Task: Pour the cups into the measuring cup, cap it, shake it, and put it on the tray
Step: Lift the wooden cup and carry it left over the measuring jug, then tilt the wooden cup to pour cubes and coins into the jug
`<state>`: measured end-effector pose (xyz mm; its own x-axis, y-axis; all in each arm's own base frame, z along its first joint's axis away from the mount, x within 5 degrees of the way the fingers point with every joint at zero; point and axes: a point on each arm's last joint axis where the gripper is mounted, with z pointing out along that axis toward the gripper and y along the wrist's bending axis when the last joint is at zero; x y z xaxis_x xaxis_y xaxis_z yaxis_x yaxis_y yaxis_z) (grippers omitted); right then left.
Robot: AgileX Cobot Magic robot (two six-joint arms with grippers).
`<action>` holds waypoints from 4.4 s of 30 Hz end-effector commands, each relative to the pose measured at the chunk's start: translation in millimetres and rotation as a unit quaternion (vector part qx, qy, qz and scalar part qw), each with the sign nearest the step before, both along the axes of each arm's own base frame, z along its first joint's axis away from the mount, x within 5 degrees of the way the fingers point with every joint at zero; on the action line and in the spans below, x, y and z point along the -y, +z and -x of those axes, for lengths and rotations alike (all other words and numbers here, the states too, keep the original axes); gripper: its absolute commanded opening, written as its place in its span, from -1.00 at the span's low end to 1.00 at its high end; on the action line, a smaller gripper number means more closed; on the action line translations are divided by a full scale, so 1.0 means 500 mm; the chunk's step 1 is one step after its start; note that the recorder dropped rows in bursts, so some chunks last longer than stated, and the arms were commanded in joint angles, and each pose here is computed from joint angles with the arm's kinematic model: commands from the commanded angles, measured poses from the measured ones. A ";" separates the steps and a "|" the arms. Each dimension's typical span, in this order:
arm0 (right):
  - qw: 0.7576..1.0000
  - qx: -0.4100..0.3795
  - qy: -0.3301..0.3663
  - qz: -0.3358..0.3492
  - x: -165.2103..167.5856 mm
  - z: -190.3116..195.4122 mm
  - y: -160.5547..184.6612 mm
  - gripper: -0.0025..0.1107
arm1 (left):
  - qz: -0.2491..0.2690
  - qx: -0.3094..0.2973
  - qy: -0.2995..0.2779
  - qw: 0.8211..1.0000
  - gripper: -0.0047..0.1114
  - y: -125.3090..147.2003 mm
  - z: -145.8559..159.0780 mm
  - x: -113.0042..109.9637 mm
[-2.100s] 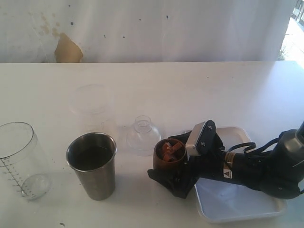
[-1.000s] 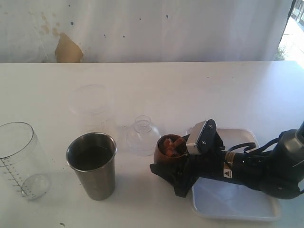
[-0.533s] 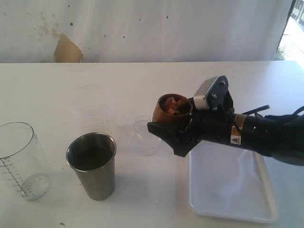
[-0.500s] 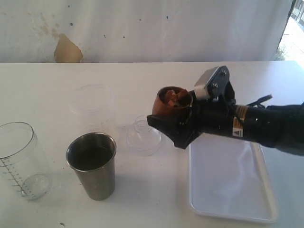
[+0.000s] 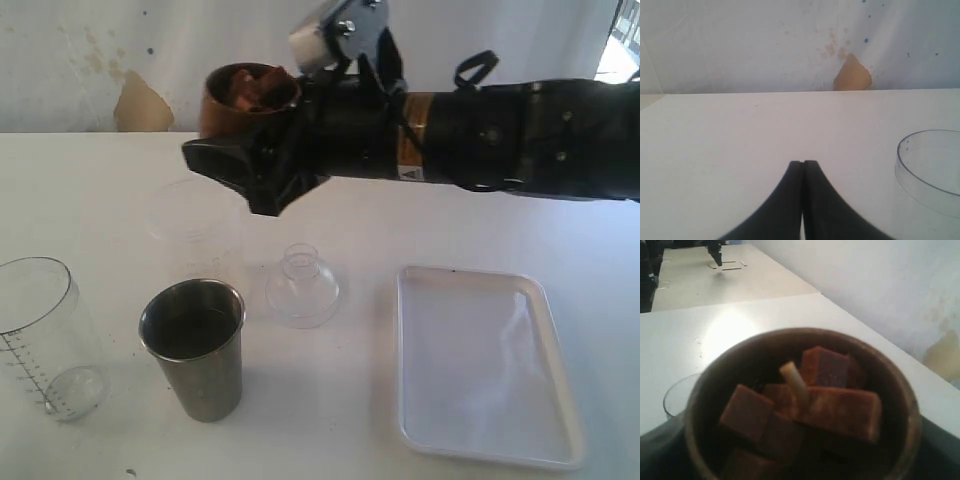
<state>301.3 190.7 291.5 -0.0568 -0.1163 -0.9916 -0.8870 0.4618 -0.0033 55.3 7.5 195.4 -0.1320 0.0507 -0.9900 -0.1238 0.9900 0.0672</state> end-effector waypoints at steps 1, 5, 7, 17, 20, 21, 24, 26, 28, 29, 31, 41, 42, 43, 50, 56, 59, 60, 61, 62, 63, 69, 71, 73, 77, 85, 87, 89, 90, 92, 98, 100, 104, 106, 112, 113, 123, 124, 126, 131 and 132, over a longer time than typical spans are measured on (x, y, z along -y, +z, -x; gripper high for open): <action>1.000 0.009 0.024 -0.006 -0.068 -0.010 0.018 -0.96 | -0.001 0.005 -0.002 1.000 -0.92 -0.001 0.000 0.000; 1.000 0.005 0.023 0.012 -0.121 -0.028 0.004 -0.96 | -0.001 0.005 -0.002 1.000 -0.92 -0.001 0.000 0.000; 1.000 -0.001 0.016 0.024 -0.153 -0.036 -0.006 -0.96 | -0.001 0.005 -0.002 1.000 -0.92 -0.001 0.000 0.000; 0.998 0.012 0.039 0.042 -0.279 -0.057 -0.044 -0.96 | -0.001 0.005 -0.002 1.000 -0.92 -0.001 0.000 0.000; 0.997 0.028 0.040 0.053 -0.300 -0.061 -0.050 -0.96 | -0.001 0.005 -0.002 1.000 -0.92 -0.001 0.000 0.000; 0.997 0.038 0.041 0.060 -0.305 -0.062 -0.054 -0.96 | -0.001 0.005 -0.002 1.000 -0.92 -0.001 0.000 0.000; 0.990 0.094 0.030 0.102 -0.312 -0.065 -0.053 -0.96 | -0.001 0.005 -0.002 1.000 -0.92 -0.001 0.000 0.000; 0.987 0.109 0.016 0.119 -0.315 -0.068 -0.049 -0.96 | -0.001 0.005 -0.002 1.000 -0.92 -0.001 0.000 0.000; 0.986 0.111 0.008 0.123 -0.316 -0.074 -0.048 -0.96 | -0.001 0.005 -0.002 1.000 -0.92 -0.001 0.000 0.000; 0.986 0.111 0.007 0.124 -0.318 -0.076 -0.050 -0.96 | -0.001 0.005 -0.002 1.000 -0.92 -0.001 0.000 0.000; 0.983 0.123 0.002 0.134 -0.322 -0.084 -0.054 -0.96 | -0.001 0.005 -0.002 1.000 -0.92 -0.001 0.000 0.000; 0.966 0.191 0.019 0.175 -0.333 -0.096 -0.071 -0.96 | -0.001 0.005 -0.002 1.000 -0.92 -0.001 0.000 0.000; 0.963 0.200 0.021 0.179 -0.333 -0.096 -0.071 -0.96 | -0.001 0.005 -0.002 1.000 -0.92 -0.001 0.000 0.000; 0.961 0.208 0.023 0.184 -0.333 -0.096 -0.071 -0.96 | -0.001 0.005 -0.002 1.000 -0.92 -0.001 0.000 0.000; 0.942 0.248 0.026 0.224 -0.332 -0.097 -0.075 -0.96 | -0.001 0.005 -0.002 1.000 -0.92 -0.001 0.000 0.000; 0.910 0.299 0.026 0.286 -0.350 -0.079 -0.083 -0.96 | -0.001 0.005 -0.002 1.000 -0.92 -0.001 0.000 0.000; 0.903 0.316 0.035 0.289 -0.355 -0.075 -0.081 -0.96 | -0.001 0.005 -0.002 1.000 -0.92 -0.001 0.000 0.000; 0.902 0.318 0.036 0.291 -0.355 -0.075 -0.081 -0.96 | -0.001 0.005 -0.002 1.000 -0.92 -0.001 0.000 0.000; 0.898 0.325 0.037 0.294 -0.355 -0.075 -0.081 -0.96 | -0.001 0.005 -0.002 1.000 -0.92 -0.001 0.000 0.000; 0.896 0.328 0.038 0.296 -0.355 -0.075 -0.081 -0.96 | -0.001 0.005 -0.002 1.000 -0.92 -0.001 0.000 0.000; 0.894 0.332 0.040 0.298 -0.355 -0.075 -0.081 -0.96 | -0.001 0.005 -0.002 1.000 -0.92 -0.001 0.000 0.000; 0.874 0.368 0.053 0.315 -0.360 -0.069 -0.081 -0.96 | -0.001 0.005 -0.002 1.000 -0.92 -0.001 0.000 0.000; 0.864 0.386 0.064 0.316 -0.363 -0.066 -0.080 -0.96 | -0.001 0.005 -0.002 1.000 -0.92 -0.001 0.000 0.000; 0.855 0.402 0.071 0.320 -0.364 -0.065 -0.079 -0.96 | -0.001 0.005 -0.002 1.000 -0.92 -0.001 0.000 0.000; 0.838 0.426 0.078 0.331 -0.364 -0.064 -0.079 -0.96 | -0.001 0.005 -0.002 1.000 -0.92 -0.001 0.000 0.000; 0.830 0.438 0.082 0.335 -0.367 -0.061 -0.077 -0.96 | -0.001 0.005 -0.002 1.000 -0.92 -0.001 0.000 0.000; 0.836 0.433 0.080 0.329 -0.372 -0.057 -0.074 -0.96 | -0.001 0.005 -0.002 1.000 -0.92 -0.001 0.000 0.000; 0.842 0.425 0.074 0.324 -0.378 -0.053 -0.067 -0.96 | -0.001 0.005 -0.002 1.000 -0.92 -0.001 0.000 0.000; 0.842 0.426 0.074 0.323 -0.380 -0.051 -0.066 -0.96 | -0.001 0.005 -0.002 1.000 -0.92 -0.001 0.000 0.000; 0.840 0.430 0.070 0.324 -0.382 -0.052 -0.059 -0.96 | -0.001 0.005 -0.002 1.000 -0.92 -0.001 0.000 0.000; 0.824 0.451 0.070 0.336 -0.382 -0.054 -0.054 -0.96 | -0.001 0.005 -0.002 1.000 -0.92 -0.001 0.000 0.000; 0.818 0.459 0.072 0.340 -0.383 -0.053 -0.054 -0.96 | -0.001 0.005 -0.002 1.000 -0.92 -0.001 0.000 0.000; 0.792 0.489 0.082 0.355 -0.386 -0.050 -0.054 -0.96 | -0.001 0.005 -0.002 1.000 -0.92 -0.001 0.000 0.000; 0.762 0.520 0.092 0.376 -0.393 -0.042 -0.055 -0.96 | -0.001 0.005 -0.002 1.000 -0.92 -0.001 0.000 0.000; 0.740 0.534 0.094 0.397 -0.395 -0.039 -0.058 -0.96 | -0.001 0.005 -0.002 1.000 -0.92 -0.001 0.000 0.000; 0.740 0.533 0.093 0.399 -0.394 -0.040 -0.058 -0.96 | -0.001 0.005 -0.002 1.000 -0.92 -0.001 0.000 0.000; 0.704 0.551 0.094 0.438 -0.394 -0.038 -0.062 -0.96 | -0.001 0.005 -0.002 1.000 -0.92 -0.001 0.000 0.000; 0.697 0.559 0.099 0.439 -0.399 -0.032 -0.062 -0.96 | -0.001 0.005 -0.002 1.000 -0.92 -0.001 0.000 0.000; 0.675 0.575 0.110 0.449 -0.406 -0.023 -0.066 -0.96 | -0.001 0.005 -0.002 1.000 -0.92 -0.001 0.000 0.000; 0.635 0.592 0.117 0.481 -0.411 -0.014 -0.069 -0.96 | -0.001 0.005 -0.002 1.000 -0.92 -0.001 0.000 0.000; 0.631 0.596 0.119 0.483 -0.411 -0.013 -0.069 -0.96 | -0.001 0.005 -0.002 1.000 -0.92 -0.001 0.000 0.000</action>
